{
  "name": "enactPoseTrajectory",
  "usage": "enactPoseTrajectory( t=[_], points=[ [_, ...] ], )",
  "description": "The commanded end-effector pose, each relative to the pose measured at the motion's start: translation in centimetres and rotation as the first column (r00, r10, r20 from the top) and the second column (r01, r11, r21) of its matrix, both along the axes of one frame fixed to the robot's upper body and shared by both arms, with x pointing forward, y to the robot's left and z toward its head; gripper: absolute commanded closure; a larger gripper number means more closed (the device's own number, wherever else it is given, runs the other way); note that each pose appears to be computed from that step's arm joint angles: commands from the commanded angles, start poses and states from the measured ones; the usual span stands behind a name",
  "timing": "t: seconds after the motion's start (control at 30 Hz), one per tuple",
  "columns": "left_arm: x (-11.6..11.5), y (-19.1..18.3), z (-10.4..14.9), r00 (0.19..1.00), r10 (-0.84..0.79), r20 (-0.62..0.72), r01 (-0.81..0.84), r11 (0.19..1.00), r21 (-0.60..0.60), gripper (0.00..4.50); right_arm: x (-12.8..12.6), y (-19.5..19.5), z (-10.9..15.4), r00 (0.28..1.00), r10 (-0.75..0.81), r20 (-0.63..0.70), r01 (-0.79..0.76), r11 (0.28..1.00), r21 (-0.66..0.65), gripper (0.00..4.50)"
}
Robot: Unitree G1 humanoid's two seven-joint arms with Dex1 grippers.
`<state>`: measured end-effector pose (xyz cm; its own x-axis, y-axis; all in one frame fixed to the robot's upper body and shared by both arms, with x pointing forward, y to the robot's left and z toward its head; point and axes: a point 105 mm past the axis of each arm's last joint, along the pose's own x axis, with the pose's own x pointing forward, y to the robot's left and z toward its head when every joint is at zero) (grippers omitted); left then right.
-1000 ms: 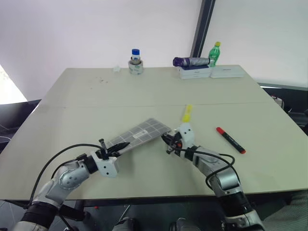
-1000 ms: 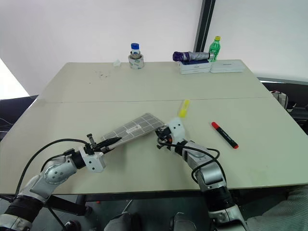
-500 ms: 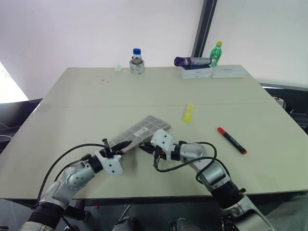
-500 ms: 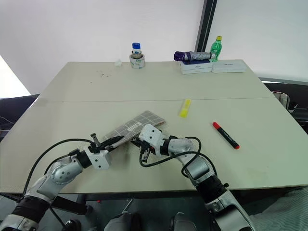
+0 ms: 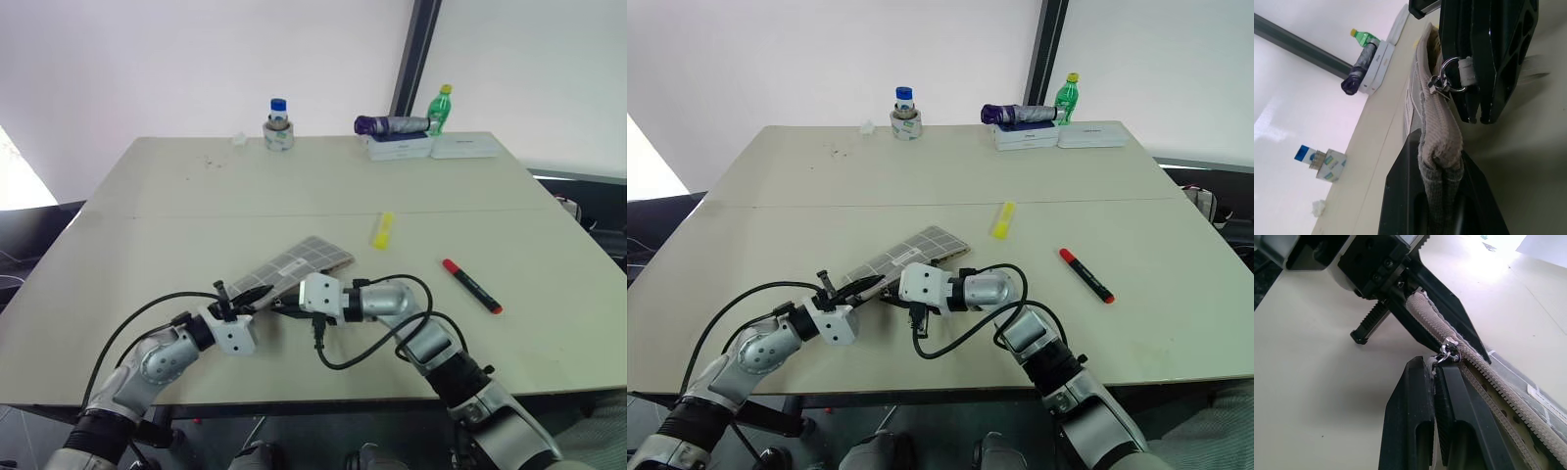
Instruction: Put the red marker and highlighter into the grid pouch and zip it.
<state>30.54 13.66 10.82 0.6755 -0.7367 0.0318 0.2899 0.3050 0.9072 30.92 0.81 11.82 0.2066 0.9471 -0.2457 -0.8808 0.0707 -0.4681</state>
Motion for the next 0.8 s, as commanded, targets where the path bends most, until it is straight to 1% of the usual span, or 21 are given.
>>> enactPoseTrajectory(
  t=[0.03,0.17,0.2,0.3,0.37,0.4,0.47,0.5,0.57,0.6,0.7,0.77,0.8],
  points=[
    [0.3,0.2,1.3,0.999,0.014,0.037,-0.013,1.000,-0.018,4.50,0.3,-0.2,1.8,0.998,-0.005,0.059,0.003,0.999,0.045,4.42],
    [0.3,0.2,1.4,0.999,0.016,0.039,-0.015,1.000,-0.020,4.50,0.3,-1.3,1.4,0.999,-0.023,0.021,0.022,0.999,0.047,4.42],
    [0.3,0.2,1.4,0.999,0.017,0.039,-0.016,1.000,-0.022,4.50,0.3,-1.6,1.4,0.999,-0.032,0.009,0.031,0.998,0.052,4.13],
    [0.3,0.3,1.6,0.999,0.019,0.043,-0.018,1.000,-0.022,4.50,0.2,-2.3,1.4,0.999,-0.036,-0.007,0.036,0.998,0.055,3.02],
    [0.4,0.3,1.6,0.999,0.022,0.044,-0.021,0.999,-0.025,4.50,0.2,-2.9,1.3,0.998,-0.051,-0.025,0.053,0.997,0.054,1.88],
    [0.4,0.3,1.7,0.999,0.023,0.045,-0.022,0.999,-0.027,4.50,0.3,-3.2,1.1,0.998,-0.061,-0.024,0.062,0.997,0.047,1.41],
    [0.4,0.3,1.8,0.999,0.025,0.046,-0.024,0.999,-0.029,4.50,0.2,-3.8,1.0,0.997,-0.072,-0.033,0.073,0.996,0.043,0.31],
    [0.5,0.4,1.8,0.999,0.025,0.047,-0.024,0.999,-0.028,4.50,0.3,-4.2,1.1,0.995,-0.087,-0.043,0.089,0.994,0.055,0.04],
    [0.5,0.6,1.9,0.998,0.034,0.044,-0.033,0.999,-0.038,4.50,0.6,-5.2,1.5,0.989,-0.134,-0.063,0.139,0.986,0.088,0.04],
    [0.5,0.7,1.9,0.998,0.035,0.045,-0.034,0.999,-0.033,4.50,1.0,-6.0,1.7,0.979,-0.179,-0.093,0.190,0.975,0.118,0.04],
    [0.5,1.1,1.9,0.998,0.044,0.048,-0.043,0.999,-0.025,4.50,2.2,-8.2,2.5,0.935,-0.313,-0.163,0.342,0.919,0.195,0.04],
    [0.4,1.4,1.8,0.998,0.053,0.047,-0.052,0.998,-0.024,4.50,3.4,-9.8,4.3,0.878,-0.419,-0.233,0.475,0.825,0.307,0.04],
    [0.4,1.6,1.8,0.997,0.058,0.046,-0.057,0.998,-0.025,4.50,3.7,-10.9,5.2,0.844,-0.461,-0.276,0.536,0.759,0.370,0.04]
  ],
)
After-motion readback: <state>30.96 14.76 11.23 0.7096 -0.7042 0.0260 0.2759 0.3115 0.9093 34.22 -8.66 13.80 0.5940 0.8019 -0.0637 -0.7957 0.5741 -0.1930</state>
